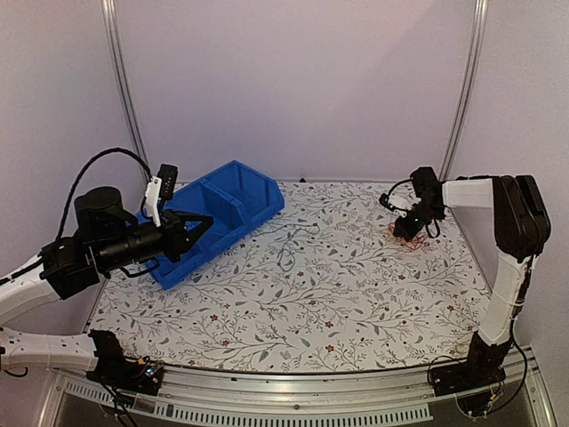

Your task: Untangle the cables

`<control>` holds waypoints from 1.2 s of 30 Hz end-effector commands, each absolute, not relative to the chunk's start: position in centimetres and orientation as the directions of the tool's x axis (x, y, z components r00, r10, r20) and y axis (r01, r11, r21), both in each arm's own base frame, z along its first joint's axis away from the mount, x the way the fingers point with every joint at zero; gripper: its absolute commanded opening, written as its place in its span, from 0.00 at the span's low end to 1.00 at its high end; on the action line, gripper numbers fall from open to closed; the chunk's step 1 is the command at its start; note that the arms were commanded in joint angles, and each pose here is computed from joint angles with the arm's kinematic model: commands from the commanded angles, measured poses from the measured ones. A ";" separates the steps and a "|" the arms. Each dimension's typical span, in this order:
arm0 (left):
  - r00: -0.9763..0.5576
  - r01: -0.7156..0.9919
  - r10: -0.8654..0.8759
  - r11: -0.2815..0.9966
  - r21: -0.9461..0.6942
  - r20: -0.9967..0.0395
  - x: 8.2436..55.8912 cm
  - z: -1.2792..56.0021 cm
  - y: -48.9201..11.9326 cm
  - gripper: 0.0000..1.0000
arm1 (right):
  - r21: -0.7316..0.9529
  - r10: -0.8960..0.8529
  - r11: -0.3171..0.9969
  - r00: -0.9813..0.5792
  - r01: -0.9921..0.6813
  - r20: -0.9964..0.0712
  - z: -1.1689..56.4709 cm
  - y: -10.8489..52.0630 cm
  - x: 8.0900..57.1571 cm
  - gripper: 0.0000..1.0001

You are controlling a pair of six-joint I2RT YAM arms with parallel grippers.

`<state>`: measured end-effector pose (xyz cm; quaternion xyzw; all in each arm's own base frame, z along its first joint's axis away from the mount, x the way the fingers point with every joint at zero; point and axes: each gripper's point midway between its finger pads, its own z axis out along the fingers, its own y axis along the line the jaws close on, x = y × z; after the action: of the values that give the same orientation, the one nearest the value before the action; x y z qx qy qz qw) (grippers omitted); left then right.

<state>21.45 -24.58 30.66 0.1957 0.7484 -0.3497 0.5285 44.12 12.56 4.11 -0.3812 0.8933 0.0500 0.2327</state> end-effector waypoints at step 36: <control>-0.597 0.451 -0.041 0.809 -0.377 -0.801 20.5 17.9 -20.4 0.00 | -0.041 -0.865 0.128 -0.091 -0.991 -0.493 7.3 38.5 32.3 0.53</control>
<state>19.76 -20.49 16.70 0.1396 0.8558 -0.2773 0.4138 33.26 37.54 9.15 -0.6422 0.7149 0.1506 0.2320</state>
